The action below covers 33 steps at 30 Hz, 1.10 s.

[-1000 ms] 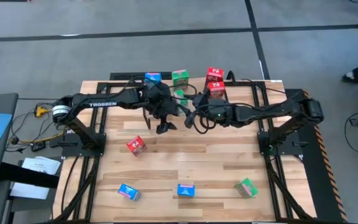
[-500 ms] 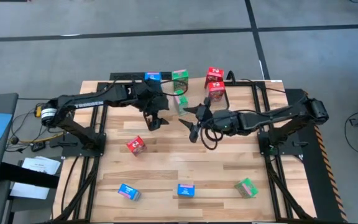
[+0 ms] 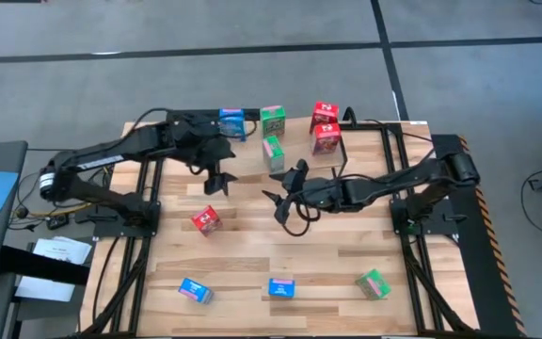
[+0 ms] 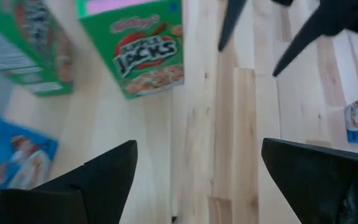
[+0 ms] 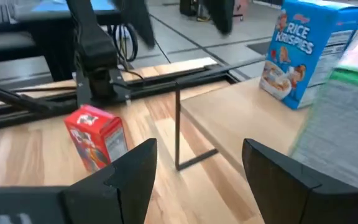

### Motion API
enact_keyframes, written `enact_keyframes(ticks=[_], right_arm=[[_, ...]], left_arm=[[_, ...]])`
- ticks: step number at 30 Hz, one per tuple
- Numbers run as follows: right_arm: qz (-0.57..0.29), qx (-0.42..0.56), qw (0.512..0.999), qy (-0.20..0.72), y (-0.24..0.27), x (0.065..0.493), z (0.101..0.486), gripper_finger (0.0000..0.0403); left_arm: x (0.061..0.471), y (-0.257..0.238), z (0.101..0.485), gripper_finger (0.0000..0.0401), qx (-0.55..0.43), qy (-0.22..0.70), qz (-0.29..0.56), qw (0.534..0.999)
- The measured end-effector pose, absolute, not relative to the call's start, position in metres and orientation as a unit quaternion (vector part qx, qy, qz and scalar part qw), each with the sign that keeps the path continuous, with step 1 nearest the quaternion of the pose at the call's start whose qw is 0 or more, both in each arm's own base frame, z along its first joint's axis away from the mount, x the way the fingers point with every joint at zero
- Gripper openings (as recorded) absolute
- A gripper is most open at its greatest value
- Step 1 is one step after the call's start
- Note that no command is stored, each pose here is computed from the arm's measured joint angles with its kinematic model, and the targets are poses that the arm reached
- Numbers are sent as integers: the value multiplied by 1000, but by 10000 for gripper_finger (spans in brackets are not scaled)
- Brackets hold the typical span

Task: Stack cereal on shelf
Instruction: Put the top green cereal box on the shelf aligned with the green cereal box

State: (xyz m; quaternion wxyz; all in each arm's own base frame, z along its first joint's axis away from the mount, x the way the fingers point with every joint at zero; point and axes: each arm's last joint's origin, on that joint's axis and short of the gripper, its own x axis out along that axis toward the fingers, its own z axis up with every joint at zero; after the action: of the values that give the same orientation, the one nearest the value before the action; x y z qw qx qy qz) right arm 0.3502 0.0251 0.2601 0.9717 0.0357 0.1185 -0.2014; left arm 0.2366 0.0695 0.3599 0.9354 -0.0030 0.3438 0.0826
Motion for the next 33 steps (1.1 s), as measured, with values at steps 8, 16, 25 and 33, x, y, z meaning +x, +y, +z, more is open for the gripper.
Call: enact_keyframes(ticks=[8, 16, 25, 33], right_arm=[[-249, 21, 959, 132, 24, 365, 236, 260], [-303, 22, 942, 142, 14, 363, 232, 260], [-318, 33, 937, 143, 6, 362, 232, 260], [-351, 20, 925, 148, 5, 358, 233, 260]], left_arm=[[214, 63, 377, 332, -9, 313, 97, 945], [211, 63, 377, 332, -10, 314, 107, 943], [211, 63, 377, 332, -9, 315, 107, 943], [211, 63, 377, 332, -9, 315, 107, 943]])
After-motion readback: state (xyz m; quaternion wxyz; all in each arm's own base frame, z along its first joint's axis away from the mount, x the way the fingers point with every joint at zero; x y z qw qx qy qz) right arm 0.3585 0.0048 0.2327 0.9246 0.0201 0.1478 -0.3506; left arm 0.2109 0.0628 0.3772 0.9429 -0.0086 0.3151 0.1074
